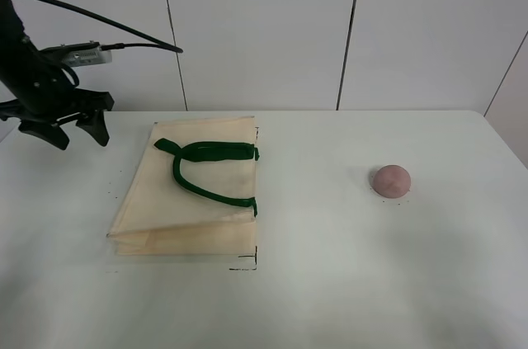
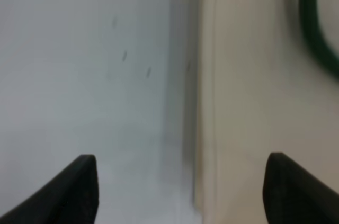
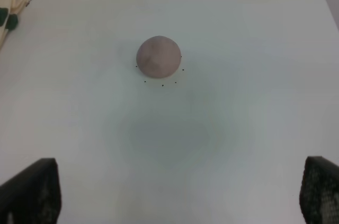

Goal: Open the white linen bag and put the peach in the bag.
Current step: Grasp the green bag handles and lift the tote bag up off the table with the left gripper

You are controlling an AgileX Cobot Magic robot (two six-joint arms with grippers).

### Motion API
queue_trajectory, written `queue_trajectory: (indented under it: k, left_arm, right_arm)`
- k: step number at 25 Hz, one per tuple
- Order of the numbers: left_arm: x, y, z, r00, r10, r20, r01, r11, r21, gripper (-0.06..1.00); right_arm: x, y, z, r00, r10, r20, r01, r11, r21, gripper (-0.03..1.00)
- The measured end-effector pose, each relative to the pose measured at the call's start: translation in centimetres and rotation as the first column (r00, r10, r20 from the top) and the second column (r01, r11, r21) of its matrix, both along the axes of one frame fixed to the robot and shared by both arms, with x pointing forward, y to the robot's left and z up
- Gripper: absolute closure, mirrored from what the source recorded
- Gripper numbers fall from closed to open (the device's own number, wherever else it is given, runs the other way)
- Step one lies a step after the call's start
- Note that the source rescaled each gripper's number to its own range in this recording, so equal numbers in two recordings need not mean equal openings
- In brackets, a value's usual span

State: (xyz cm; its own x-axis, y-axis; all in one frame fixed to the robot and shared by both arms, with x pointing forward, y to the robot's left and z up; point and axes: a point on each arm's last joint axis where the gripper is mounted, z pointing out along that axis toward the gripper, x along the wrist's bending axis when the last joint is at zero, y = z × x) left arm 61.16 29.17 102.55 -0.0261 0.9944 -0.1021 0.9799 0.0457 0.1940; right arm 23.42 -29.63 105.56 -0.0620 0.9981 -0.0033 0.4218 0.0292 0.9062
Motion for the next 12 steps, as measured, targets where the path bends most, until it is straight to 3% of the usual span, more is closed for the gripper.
queue_trajectory:
  k: [3, 8, 12]
  left_arm:
    - [2.5, -1.4, -1.6, 1.000, 0.000, -0.015, 0.000, 1.000, -0.008, 0.00]
    - [4.4, -6.5, -3.3, 0.999, -0.034, -0.029, 0.034, 0.999, -0.019, 0.00]
    - [5.2, -10.4, -4.6, 0.998, -0.053, -0.017, 0.053, 0.998, 0.023, 0.00]
  right_arm:
    - [0.0, 0.0, 0.0, 1.000, 0.000, 0.000, 0.000, 1.000, 0.000, -0.03]
    - [0.0, 0.0, 0.0, 1.000, 0.000, 0.000, 0.000, 1.000, 0.000, -0.03]
    - [0.0, 0.0, 0.0, 1.000, 0.000, 0.000, 0.000, 1.000, 0.000, -0.03]
